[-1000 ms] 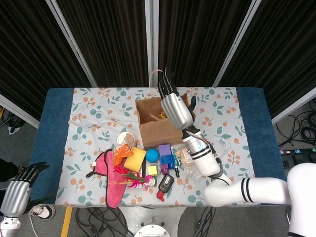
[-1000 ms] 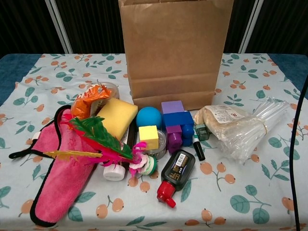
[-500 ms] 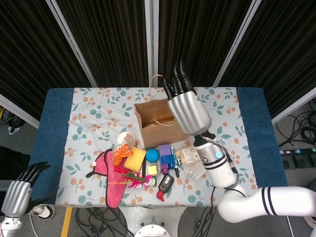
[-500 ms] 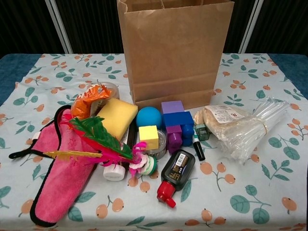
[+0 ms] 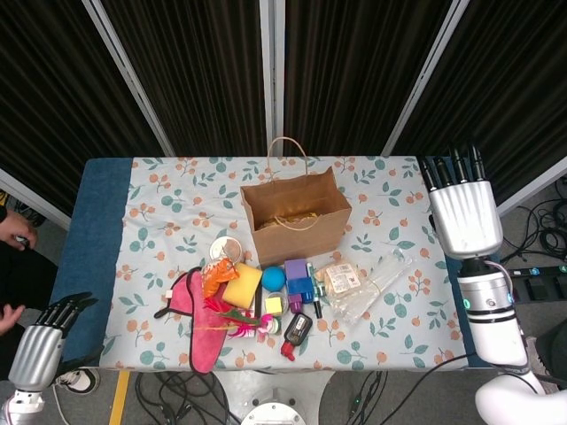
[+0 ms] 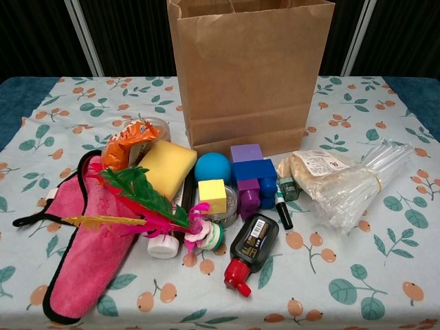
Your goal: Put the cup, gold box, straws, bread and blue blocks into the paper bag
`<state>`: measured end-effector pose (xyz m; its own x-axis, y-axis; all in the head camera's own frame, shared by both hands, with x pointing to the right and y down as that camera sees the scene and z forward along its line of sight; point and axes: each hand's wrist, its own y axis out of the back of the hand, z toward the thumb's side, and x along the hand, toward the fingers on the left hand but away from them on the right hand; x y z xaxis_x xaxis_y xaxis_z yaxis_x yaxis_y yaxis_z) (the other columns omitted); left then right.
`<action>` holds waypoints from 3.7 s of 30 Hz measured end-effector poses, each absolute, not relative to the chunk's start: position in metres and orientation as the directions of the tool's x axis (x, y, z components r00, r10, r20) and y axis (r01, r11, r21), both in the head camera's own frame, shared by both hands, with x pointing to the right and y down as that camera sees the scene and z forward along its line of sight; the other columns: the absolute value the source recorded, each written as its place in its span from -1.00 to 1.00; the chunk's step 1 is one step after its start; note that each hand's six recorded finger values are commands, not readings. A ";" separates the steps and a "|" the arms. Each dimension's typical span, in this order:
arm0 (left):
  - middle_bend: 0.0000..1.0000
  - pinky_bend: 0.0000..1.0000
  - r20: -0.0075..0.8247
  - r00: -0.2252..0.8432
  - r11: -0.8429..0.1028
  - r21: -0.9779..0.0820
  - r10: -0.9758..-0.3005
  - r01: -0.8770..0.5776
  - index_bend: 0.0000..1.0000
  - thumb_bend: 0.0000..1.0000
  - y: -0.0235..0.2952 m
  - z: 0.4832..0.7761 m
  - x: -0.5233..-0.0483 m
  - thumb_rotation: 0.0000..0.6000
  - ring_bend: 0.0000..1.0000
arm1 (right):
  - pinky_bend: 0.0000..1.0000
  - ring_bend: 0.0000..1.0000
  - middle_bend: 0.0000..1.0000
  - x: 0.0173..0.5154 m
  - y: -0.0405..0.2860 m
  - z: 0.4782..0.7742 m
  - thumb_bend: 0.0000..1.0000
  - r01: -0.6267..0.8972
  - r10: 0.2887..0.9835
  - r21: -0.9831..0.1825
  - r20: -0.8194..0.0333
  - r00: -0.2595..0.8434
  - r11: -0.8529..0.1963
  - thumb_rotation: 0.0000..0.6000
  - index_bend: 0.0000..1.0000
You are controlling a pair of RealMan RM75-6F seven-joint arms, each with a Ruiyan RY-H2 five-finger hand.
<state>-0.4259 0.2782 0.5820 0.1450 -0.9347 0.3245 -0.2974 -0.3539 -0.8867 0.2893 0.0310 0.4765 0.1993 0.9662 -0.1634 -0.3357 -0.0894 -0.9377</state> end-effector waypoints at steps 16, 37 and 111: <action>-0.37 -0.48 0.322 0.160 -0.355 -0.898 -0.933 -0.260 -0.41 -0.66 0.281 0.584 -0.424 1.00 -0.57 | -1.00 -0.83 -0.46 0.378 0.135 0.632 -1.00 -0.087 0.743 -0.823 -0.548 0.385 -0.561 1.00 -0.67; -0.37 -0.48 0.302 0.182 -0.338 -0.917 -0.936 -0.212 -0.41 -0.66 0.281 0.585 -0.426 1.00 -0.57 | -1.00 -0.97 -0.58 0.346 0.137 0.699 -1.00 -0.171 0.667 -0.794 -0.589 0.456 -0.584 1.00 -0.66; -0.37 -0.48 0.286 0.169 -0.322 -0.913 -0.943 -0.251 -0.41 -0.66 0.278 0.582 -0.429 1.00 -0.57 | -0.54 -0.30 -0.02 0.203 -0.021 0.434 -0.59 -0.422 0.870 -0.833 0.134 0.474 0.359 1.00 0.24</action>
<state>-0.4293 0.2779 0.5816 0.1694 -0.9433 0.2856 -0.2513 -0.3215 -0.9129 0.2030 -0.0212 0.4336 0.4739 0.8703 0.1344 -0.4223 0.3586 -0.8325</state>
